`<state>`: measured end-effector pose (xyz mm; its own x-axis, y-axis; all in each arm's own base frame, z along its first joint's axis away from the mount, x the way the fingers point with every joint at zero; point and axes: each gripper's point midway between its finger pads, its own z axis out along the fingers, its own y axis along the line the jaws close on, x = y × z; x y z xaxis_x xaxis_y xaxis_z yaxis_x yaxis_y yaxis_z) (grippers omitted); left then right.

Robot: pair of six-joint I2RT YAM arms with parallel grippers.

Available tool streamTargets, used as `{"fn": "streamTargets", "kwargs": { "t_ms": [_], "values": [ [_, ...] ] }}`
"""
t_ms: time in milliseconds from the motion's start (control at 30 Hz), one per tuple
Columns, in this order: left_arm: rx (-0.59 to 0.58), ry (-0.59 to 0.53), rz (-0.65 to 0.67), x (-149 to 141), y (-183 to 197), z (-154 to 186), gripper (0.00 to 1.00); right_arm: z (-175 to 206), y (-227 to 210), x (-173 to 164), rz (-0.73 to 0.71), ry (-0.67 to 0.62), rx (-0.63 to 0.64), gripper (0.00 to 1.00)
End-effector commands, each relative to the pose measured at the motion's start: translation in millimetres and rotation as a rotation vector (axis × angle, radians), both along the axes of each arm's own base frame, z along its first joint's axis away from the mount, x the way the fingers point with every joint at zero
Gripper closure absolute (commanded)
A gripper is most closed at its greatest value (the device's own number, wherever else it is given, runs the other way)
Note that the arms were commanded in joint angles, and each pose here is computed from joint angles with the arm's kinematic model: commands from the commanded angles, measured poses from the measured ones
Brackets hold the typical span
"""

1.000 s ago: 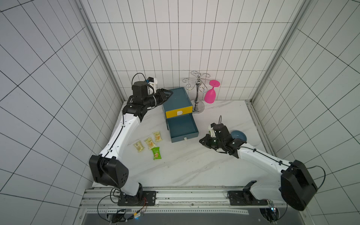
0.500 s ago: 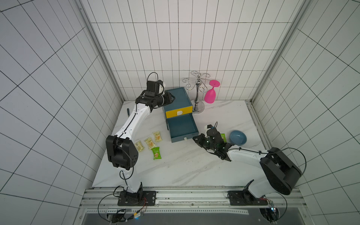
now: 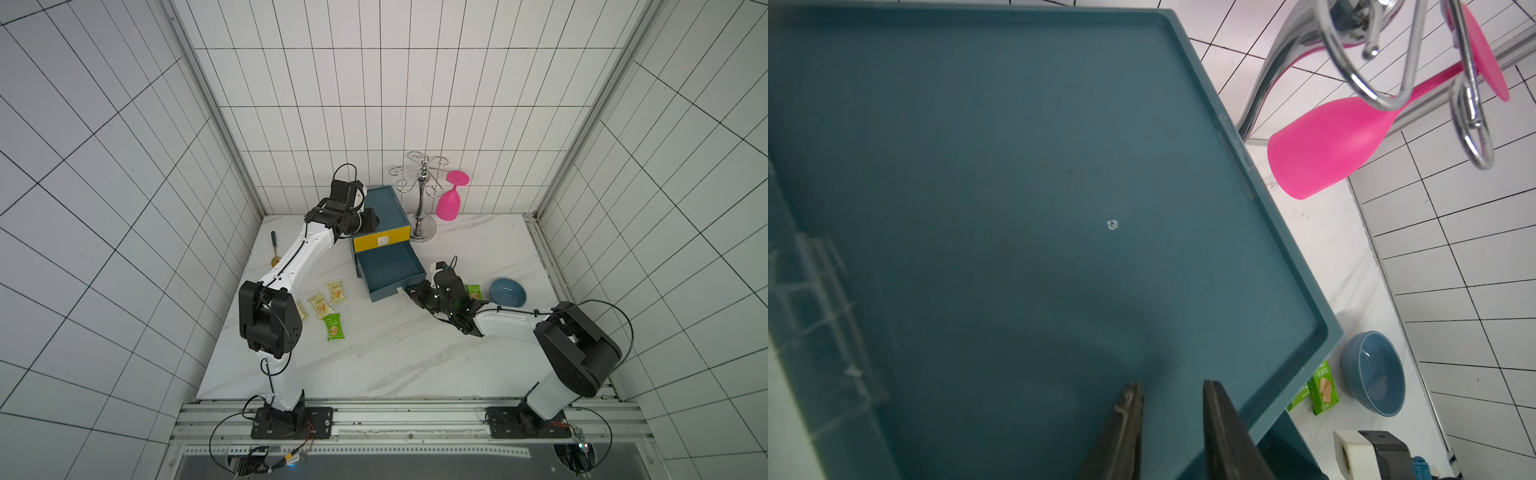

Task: Take the cookies out of the drawer
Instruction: Close the drawer in the storage box.

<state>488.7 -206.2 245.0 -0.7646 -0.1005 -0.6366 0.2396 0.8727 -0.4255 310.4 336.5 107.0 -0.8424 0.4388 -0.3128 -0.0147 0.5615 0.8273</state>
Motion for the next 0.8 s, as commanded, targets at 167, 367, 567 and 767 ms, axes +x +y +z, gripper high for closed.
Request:
{"fn": "streamTargets", "kwargs": {
  "t_ms": [167, 367, 567, 767],
  "values": [
    [0.069, 0.332, -0.055, -49.6, 7.8, -98.3, 0.71, 50.0, 23.6, 53.6, -0.043, -0.105, 0.158, 1.0],
    [0.035, 0.361, -0.089, -57.7, 4.5, -106.1, 0.71, 59.1, 39.7, 51.0, -0.002, -0.104, 0.2, 1.0],
    [-0.001, 0.381, -0.081, -56.5, 9.7, -108.2, 0.72, 61.8, 50.7, 46.9, 0.03, -0.106, 0.191, 1.0],
    [-0.03, 0.392, -0.103, -60.3, 6.4, -106.5, 0.72, 51.3, 65.8, 61.8, 0.042, -0.094, 0.205, 1.0]
  ]
}}
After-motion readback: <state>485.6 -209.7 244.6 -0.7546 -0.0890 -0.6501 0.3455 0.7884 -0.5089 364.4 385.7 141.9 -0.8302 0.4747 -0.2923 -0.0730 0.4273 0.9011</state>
